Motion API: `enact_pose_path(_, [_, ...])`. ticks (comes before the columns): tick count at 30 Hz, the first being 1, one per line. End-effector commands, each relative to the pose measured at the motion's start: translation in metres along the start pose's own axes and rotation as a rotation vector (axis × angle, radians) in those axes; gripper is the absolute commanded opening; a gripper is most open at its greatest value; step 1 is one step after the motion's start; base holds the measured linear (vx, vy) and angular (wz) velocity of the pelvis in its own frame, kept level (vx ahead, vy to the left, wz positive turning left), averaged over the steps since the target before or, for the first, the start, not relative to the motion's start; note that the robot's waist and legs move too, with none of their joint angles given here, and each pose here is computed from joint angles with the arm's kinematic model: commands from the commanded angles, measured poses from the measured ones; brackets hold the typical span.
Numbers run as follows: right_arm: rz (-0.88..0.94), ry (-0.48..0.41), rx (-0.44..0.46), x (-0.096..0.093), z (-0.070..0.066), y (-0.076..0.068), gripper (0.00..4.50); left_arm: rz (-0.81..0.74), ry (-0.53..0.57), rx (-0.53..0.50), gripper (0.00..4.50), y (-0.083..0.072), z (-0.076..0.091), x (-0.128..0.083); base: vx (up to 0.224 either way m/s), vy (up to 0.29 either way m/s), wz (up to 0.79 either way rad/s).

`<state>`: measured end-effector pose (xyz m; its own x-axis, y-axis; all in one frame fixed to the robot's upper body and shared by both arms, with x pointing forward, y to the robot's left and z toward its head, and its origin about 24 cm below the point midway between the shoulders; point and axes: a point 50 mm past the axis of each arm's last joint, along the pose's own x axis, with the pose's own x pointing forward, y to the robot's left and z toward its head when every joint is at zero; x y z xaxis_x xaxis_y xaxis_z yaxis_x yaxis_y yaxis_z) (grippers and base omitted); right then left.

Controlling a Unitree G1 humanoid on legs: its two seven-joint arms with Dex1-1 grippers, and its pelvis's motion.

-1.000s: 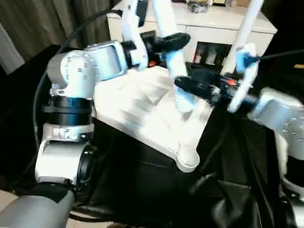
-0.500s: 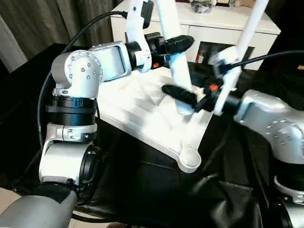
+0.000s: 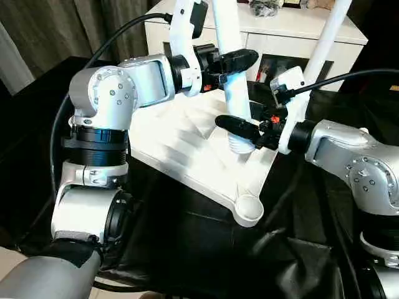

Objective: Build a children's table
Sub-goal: Pick table leg

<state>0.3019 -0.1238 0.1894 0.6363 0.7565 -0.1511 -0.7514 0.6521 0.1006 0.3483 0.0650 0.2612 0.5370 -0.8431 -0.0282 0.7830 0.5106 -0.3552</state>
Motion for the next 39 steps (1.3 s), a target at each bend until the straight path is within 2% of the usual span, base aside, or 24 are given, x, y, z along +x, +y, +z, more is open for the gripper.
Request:
enact_pose_path(1, [0.032, 0.007, -0.007, 0.004, 0.0, 0.005, 2.48, -0.012, -0.022, 0.036, 1.88, -0.005, 0.006, -0.002, 0.0, 0.0, 0.0])
enact_pose_path(3, [0.03, 0.003, -0.007, 0.004, 0.0, 0.005, 2.44, -0.01, -0.021, 0.036, 1.88, -0.005, 0.006, -0.002, 0.0, 0.0, 0.0])
enact_pose_path(5, [0.029, 0.001, -0.007, 0.004, 0.0, 0.005, 2.14, -0.01, -0.019, 0.037, 1.88, -0.005, 0.005, -0.002, 0.0, 0.0, 0.0])
enact_pose_path(7, [0.029, -0.005, -0.006, 0.004, 0.0, 0.005, 2.03, -0.034, -0.013, 0.039, 2.44, -0.007, 0.004, -0.002, 0.0, 0.0, 0.0])
enact_pose_path(15, [0.081, -0.054, 0.015, -0.001, 0.004, 0.005, 1.88, -0.145, -0.029, 0.044, 3.08, -0.014, 0.005, -0.007, 0.0, 0.0, 0.0])
enact_pose_path(20, [0.315, -0.149, 0.16, -0.022, 0.007, 0.009, 1.88, -0.323, -0.046, 0.128, 3.45, -0.019, 0.004, -0.022, 0.0, 0.0, 0.0])
enact_pose_path(22, [0.345, -0.154, 0.171, -0.026, 0.006, 0.009, 1.88, -0.355, -0.047, 0.123, 3.46, -0.02, 0.004, -0.025, 0.0, 0.0, 0.0])
enact_pose_path(25, [0.412, -0.13, 0.179, -0.035, -0.001, 0.01, 1.88, -0.444, -0.036, 0.12, 3.82, -0.023, 0.003, -0.034, 0.0, 0.0, 0.0])
enact_pose_path(30, [0.469, -0.064, 0.164, -0.041, -0.009, 0.015, 1.87, -0.502, 0.029, 0.171, 3.82, -0.024, -0.006, -0.04, 0.0, 0.0, 0.0])
enact_pose_path(32, [0.464, -0.022, 0.142, -0.042, -0.013, 0.015, 1.87, -0.529, 0.073, 0.193, 3.51, -0.025, -0.01, -0.041, 0.0, 0.0, 0.0])
enact_pose_path(34, [0.449, -0.007, 0.136, -0.042, -0.015, 0.013, 1.87, -0.525, 0.106, 0.193, 3.42, -0.023, -0.014, -0.04, 0.0, 0.0, 0.0])
enact_pose_path(39, [0.44, 0.003, 0.115, -0.042, -0.015, 0.01, 1.87, -0.501, 0.116, 0.205, 3.02, -0.021, -0.023, -0.036, 0.0, 0.0, 0.0])
